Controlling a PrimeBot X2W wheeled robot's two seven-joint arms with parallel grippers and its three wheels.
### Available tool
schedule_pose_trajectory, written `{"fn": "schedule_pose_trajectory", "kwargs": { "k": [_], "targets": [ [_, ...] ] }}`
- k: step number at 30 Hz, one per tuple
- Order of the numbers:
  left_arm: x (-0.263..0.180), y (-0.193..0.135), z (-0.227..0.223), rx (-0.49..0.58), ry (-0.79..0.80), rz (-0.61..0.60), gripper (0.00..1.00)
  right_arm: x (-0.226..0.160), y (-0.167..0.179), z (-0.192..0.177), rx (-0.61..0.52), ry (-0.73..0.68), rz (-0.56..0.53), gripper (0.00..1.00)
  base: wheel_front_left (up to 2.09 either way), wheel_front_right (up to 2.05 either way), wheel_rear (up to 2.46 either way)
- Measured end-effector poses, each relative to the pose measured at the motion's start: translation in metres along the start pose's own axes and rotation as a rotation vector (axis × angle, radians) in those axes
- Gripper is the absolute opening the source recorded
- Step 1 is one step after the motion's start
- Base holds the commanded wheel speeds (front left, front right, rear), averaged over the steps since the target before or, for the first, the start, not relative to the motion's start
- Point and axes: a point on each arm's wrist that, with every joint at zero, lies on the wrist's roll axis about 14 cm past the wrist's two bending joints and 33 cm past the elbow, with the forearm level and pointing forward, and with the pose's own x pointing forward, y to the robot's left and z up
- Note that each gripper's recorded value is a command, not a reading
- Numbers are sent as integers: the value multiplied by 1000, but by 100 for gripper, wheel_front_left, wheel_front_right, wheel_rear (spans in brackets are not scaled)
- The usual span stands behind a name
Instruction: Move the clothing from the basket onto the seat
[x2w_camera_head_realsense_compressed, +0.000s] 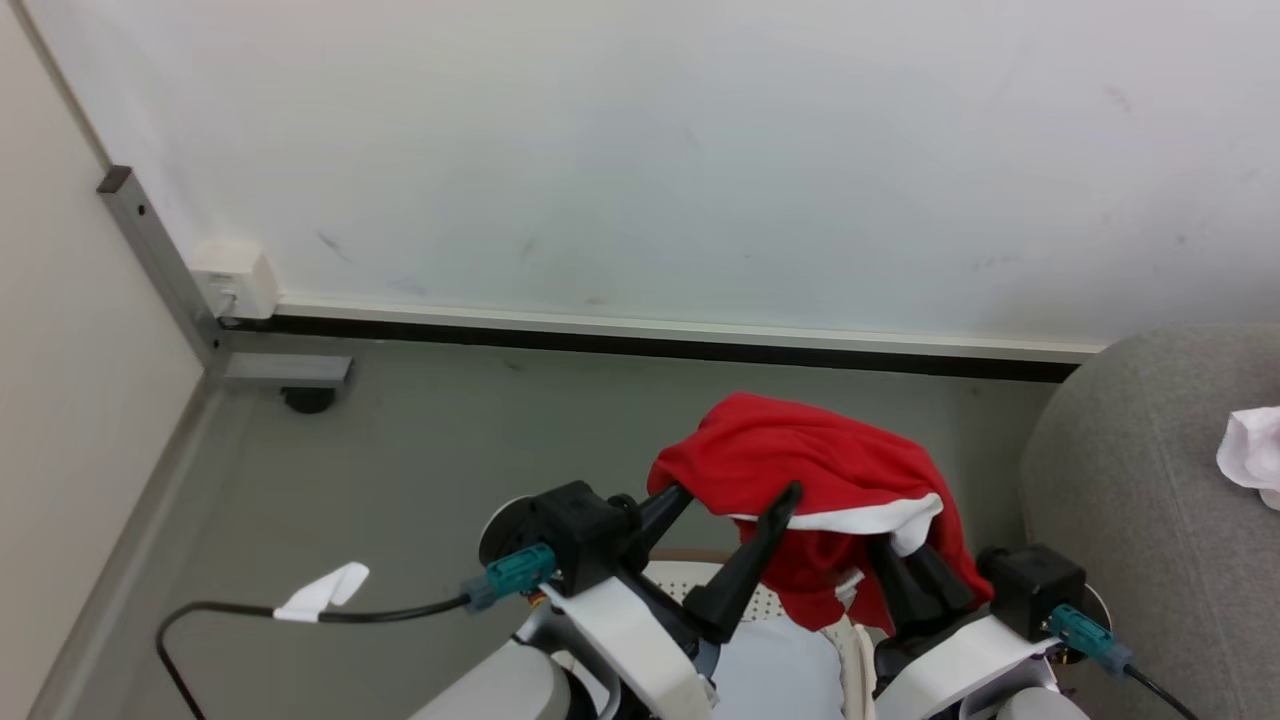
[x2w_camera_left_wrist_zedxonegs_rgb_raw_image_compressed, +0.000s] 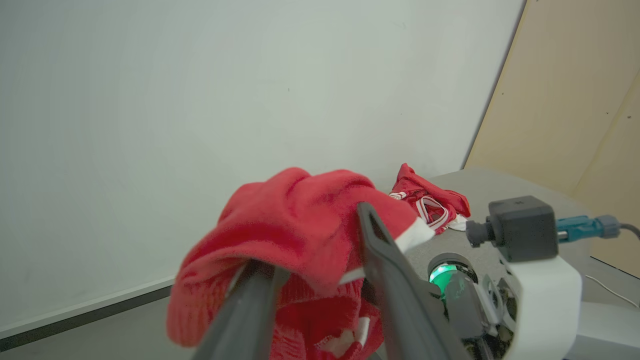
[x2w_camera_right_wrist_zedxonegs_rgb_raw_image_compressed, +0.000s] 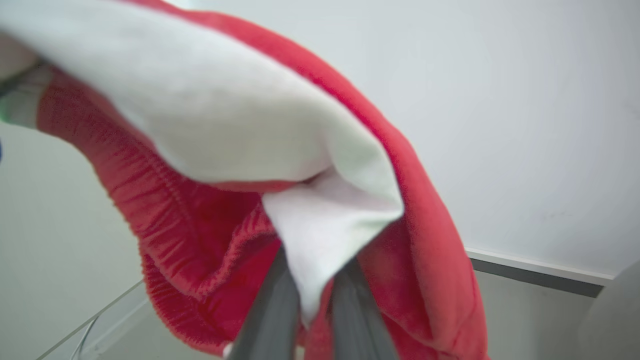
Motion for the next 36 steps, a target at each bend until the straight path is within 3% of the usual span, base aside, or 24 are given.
{"fn": "schedule_pose_trajectory", "kwargs": {
  "k": [9,20,36],
  "targets": [
    [16,-25,-18,-43,26,-91,100,-32,-69,38,-39,-107,-202,0,0,0,0],
    [43,-63,-44,-47,62,-258,100,-106,-144,83,-126,-218,-465,0,0,0,0],
    [69,-110,-90,-75,131,-435,100,-195,-181,86,-177,-212,-706,0,0,0,0]
  ]
}}
